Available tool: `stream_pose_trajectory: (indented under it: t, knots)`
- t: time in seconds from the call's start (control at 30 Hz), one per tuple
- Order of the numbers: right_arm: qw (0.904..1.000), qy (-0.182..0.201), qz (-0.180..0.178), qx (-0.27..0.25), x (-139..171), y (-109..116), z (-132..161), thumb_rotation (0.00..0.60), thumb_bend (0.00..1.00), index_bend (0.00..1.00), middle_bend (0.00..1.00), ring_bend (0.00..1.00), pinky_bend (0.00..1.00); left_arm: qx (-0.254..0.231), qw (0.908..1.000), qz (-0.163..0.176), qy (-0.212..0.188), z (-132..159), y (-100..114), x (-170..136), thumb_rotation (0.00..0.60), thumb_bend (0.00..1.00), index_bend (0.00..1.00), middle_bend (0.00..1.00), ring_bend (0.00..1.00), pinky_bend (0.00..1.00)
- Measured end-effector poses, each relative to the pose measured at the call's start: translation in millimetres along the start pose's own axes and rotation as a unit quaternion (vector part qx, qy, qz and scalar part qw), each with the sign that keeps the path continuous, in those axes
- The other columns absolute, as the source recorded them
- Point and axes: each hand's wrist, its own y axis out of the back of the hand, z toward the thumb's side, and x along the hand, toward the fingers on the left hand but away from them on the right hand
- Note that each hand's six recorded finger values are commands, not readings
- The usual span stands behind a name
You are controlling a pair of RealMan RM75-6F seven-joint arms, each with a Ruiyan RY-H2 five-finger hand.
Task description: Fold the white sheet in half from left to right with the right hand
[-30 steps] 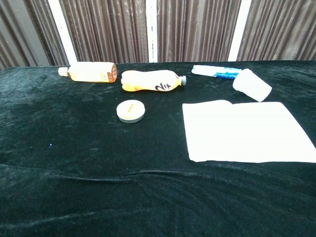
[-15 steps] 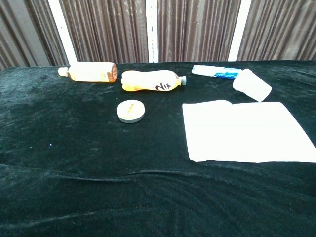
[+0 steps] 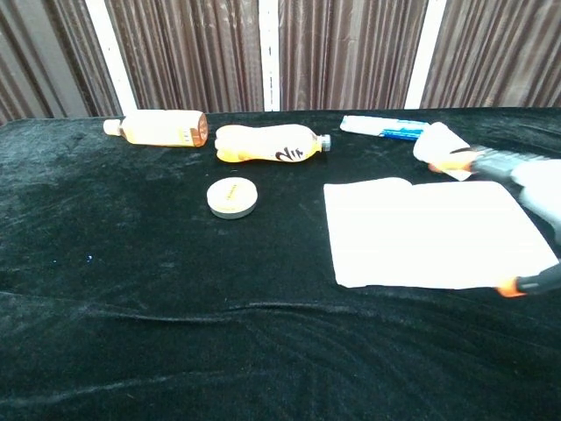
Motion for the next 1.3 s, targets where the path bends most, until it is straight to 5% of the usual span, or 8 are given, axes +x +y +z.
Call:
stream_pose_trajectory:
  t: [0.23,0.4,0.7,1.3]
  knots:
    - [0.9995,0.001,0.023,-0.022,-37.1,-41.1,50.7,0.6,0.21,0.0,0.0,0.0,0.0,-0.002,1.0,-0.005,0.007,-4.6,-0.8,2.2,0.6,0.19,0.0,0.0,0.0,0.0]
    - [0.9994,-0.014,0.03,-0.011,-60.3,-62.6,60.6,0.6,0.21,0.0,0.0,0.0,0.0,-0.007,0.9999,-0.008,0.013,-8.5,-1.3,4.1,0.6,0.2,0.0,0.0,0.0,0.0]
    - [0.9979,-0.056,0.032,-0.001,-88.3,-76.6,48.6,0.6,0.2,0.0,0.0,0.0,0.0,-0.011,0.9996,-0.012,0.023,-15.3,-2.2,8.1,0.6,0.19,0.0,0.0,0.0,0.0]
    - [0.9953,-0.085,0.039,0.023,-96.0,-85.7,26.8,0.6,0.2,0.0,0.0,0.0,0.0,-0.011,0.9997,-0.014,0.018,-10.8,-3.8,7.5,0.6,0.19,0.0,0.0,0.0,0.0]
